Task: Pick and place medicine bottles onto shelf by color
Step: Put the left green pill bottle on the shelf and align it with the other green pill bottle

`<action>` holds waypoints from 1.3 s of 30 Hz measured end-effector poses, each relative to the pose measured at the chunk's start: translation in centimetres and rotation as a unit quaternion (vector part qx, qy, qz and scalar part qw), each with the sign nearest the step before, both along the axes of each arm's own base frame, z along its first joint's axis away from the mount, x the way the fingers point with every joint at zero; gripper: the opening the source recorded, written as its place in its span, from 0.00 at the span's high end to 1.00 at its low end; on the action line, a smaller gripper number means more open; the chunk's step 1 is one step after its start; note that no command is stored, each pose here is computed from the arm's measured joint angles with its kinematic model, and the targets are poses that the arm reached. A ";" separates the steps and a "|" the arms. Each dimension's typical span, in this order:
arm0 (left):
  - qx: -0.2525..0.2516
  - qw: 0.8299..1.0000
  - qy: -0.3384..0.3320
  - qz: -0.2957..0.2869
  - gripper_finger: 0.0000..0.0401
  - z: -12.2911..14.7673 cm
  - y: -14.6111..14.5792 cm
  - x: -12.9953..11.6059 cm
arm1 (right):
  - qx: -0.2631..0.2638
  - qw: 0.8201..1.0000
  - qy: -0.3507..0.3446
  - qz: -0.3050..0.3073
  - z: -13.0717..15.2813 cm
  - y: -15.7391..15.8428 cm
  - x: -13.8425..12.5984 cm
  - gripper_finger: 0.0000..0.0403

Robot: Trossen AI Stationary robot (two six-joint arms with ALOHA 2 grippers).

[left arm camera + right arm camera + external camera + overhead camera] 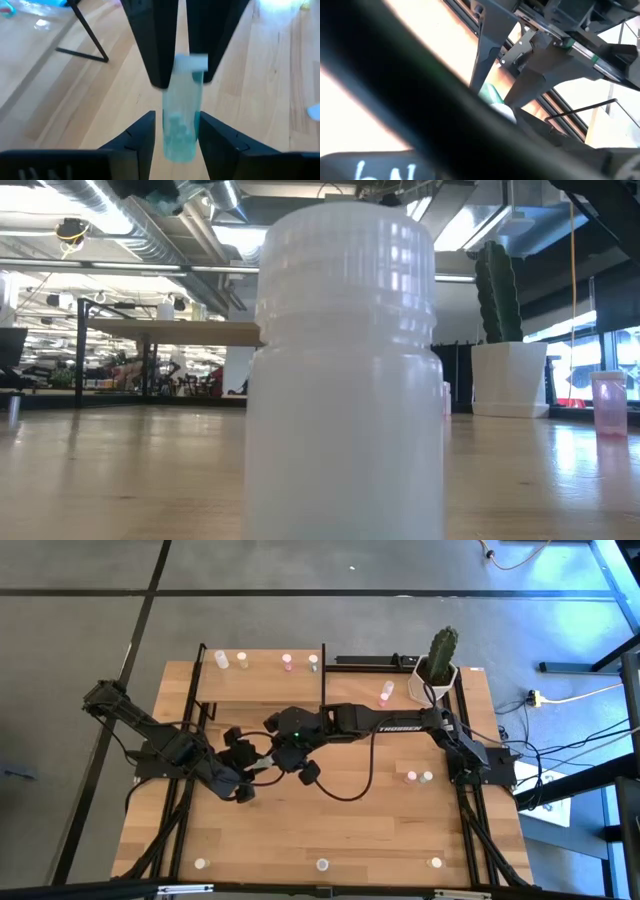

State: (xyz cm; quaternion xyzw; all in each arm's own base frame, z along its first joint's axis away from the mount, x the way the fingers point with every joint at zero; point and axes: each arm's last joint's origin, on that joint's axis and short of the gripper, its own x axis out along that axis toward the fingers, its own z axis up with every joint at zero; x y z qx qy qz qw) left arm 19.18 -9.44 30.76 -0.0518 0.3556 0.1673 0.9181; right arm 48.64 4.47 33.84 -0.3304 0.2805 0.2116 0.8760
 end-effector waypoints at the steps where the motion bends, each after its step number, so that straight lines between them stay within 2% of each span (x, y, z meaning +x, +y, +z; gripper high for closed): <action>1: -0.002 1.000 0.007 -0.003 0.66 -0.1 0.0 -0.1 | 0.000 1.000 0.001 0.000 0.0 0.0 0.0 0.70; 6: -0.005 0.999 0.032 -0.011 0.66 -0.3 0.1 -0.4 | -0.001 1.000 0.006 -0.002 -0.1 0.0 -0.1 0.70; 9: -0.005 0.999 0.048 -0.003 0.66 -0.5 0.2 -0.7 | 0.006 0.999 0.012 -0.035 -0.1 -0.1 -0.1 0.70; 17: -0.009 0.997 0.068 0.019 0.66 -0.9 -0.1 -1.7 | 0.056 0.993 0.050 -0.093 -0.5 -0.2 -0.4 0.70; 23: 0.000 0.998 0.050 0.033 0.66 -0.8 -0.5 -2.1 | 0.103 0.979 0.076 -0.161 -0.4 -0.5 -0.8 0.70; 27: 0.011 0.999 0.038 0.036 0.66 -0.8 -0.8 -2.3 | 0.135 0.964 0.083 -0.215 0.8 -1.2 -1.4 0.70; 33: 0.027 0.998 0.012 0.051 0.66 -0.7 -1.0 -2.5 | 0.137 0.929 0.091 -0.333 1.5 -2.5 -2.7 0.70; 39: 0.030 0.998 0.002 0.056 0.66 -0.6 -1.1 -2.6 | 0.201 0.873 0.104 -0.432 3.0 -4.9 -4.7 0.70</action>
